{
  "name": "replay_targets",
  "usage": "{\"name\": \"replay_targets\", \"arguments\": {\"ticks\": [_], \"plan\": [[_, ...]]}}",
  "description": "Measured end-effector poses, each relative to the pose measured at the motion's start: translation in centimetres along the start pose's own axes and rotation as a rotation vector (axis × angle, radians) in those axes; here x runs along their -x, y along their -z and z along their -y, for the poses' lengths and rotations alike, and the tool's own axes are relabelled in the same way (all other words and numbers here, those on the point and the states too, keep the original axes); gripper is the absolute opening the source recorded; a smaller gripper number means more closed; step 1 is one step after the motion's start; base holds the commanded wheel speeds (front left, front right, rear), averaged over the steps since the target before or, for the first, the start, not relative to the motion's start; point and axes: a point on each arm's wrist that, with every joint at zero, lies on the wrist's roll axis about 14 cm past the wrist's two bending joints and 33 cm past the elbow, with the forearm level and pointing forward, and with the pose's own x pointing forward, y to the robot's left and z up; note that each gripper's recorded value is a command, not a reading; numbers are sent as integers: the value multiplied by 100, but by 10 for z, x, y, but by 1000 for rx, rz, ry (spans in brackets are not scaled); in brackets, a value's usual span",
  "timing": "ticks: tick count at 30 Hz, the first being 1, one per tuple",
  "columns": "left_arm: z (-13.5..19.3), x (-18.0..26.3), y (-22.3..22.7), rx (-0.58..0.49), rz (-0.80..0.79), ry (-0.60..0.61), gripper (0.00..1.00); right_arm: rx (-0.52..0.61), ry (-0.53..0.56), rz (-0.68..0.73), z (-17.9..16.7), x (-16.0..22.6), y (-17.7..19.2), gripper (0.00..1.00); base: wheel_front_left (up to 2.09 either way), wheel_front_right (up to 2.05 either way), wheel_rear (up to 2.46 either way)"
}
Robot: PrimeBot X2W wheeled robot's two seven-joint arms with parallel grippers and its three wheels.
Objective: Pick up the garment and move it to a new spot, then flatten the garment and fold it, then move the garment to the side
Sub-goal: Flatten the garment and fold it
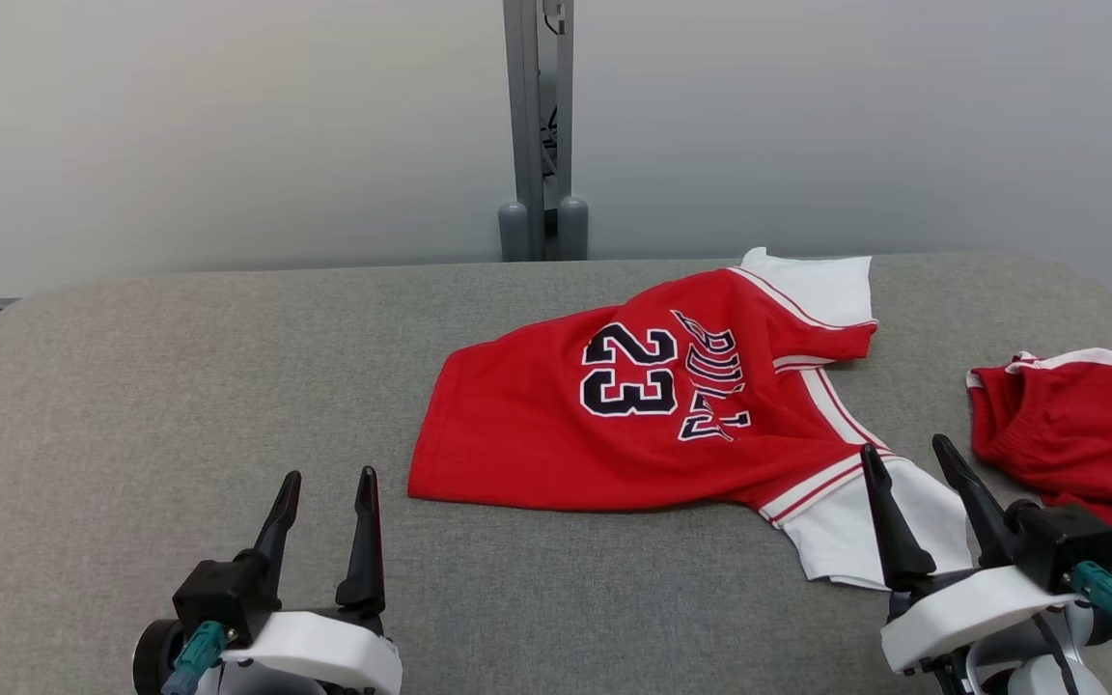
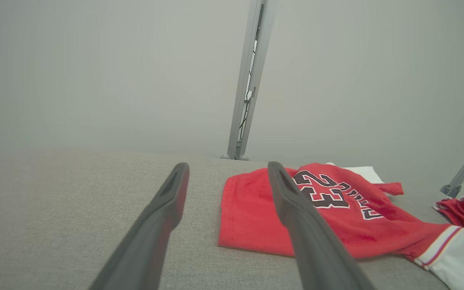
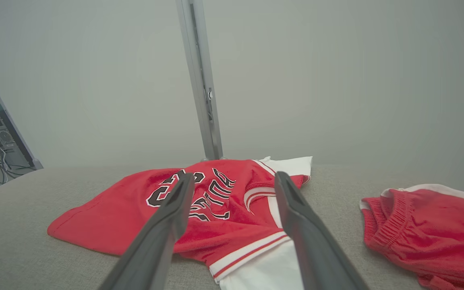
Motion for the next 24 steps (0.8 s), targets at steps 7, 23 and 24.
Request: {"name": "replay_targets", "arguments": {"ticks": [7, 23, 24], "plan": [[-8, -4, 54, 1, -176, -47, 100, -36, 22, -11, 7, 2, 7, 100, 0, 0, 0], [-10, -52, 145, -9, -560, -78, 100, -58, 66, -39, 24, -6, 24, 100, 0, 0, 0], [-10, -52, 147, -10, -573, -80, 100, -57, 68, -38, 25, -7, 24, 100, 0, 0, 0]]}}
